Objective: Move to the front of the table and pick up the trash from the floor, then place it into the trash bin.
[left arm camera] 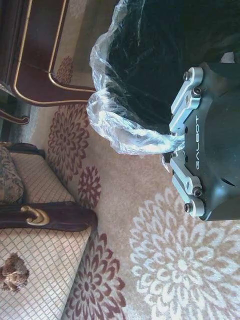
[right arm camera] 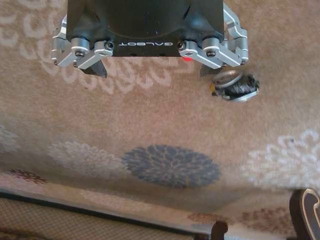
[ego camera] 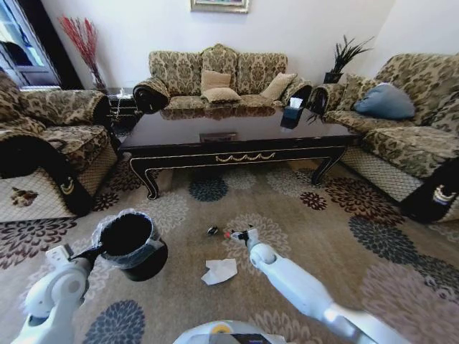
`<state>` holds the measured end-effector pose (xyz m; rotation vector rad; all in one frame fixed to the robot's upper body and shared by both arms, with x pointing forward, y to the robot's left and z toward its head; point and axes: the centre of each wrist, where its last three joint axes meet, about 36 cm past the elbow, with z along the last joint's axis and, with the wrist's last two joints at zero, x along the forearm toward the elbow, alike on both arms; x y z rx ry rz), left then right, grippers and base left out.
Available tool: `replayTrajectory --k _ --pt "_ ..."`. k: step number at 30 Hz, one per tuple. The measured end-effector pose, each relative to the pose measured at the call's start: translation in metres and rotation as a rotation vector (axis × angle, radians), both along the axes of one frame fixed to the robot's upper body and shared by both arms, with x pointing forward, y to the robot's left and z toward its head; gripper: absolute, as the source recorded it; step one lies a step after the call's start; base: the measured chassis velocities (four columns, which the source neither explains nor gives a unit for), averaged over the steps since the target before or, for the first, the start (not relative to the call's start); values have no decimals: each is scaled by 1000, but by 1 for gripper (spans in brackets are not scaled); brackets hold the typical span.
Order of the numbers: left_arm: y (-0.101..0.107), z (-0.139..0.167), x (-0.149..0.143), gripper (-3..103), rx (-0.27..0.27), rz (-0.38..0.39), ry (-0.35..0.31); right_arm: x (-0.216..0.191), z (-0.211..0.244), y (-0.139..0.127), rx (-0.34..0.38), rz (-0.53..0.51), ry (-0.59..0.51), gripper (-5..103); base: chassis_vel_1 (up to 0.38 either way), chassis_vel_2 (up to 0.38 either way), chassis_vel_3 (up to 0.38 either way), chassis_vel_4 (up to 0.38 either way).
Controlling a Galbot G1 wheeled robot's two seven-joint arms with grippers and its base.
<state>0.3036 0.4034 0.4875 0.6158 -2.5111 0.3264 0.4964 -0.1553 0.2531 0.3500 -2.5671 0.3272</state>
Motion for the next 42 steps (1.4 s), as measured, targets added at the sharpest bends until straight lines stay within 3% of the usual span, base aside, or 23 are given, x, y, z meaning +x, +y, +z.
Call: replayTrajectory --k 7,13,15,18,34,40,42 --pt "-6 7 -7 4 13 -7 -11 4 -21 -14 -29 2 52 100 0 0 0 0" --pt "-10 11 -9 4 20 -7 -18 4 -31 -45 -122 -5 107 100 0 0 0 0" --pt "-14 11 -10 4 19 -10 -18 1 -41 -59 -195 0 127 100 0 0 0 0" --pt "-17 12 -11 4 20 -15 -19 -2 -50 -64 -244 19 125 100 0 0 0 0" --pt "-17 12 -15 4 27 -9 -11 8 -66 -48 -261 62 108 101 0 0 0 0" --pt "-17 13 -13 4 30 -12 -14 0 -72 -48 -308 50 146 75 0 0 0 0" --pt "-18 13 -12 4 30 -13 -14 -1 -72 -49 -311 48 149 75 0 0 0 0"
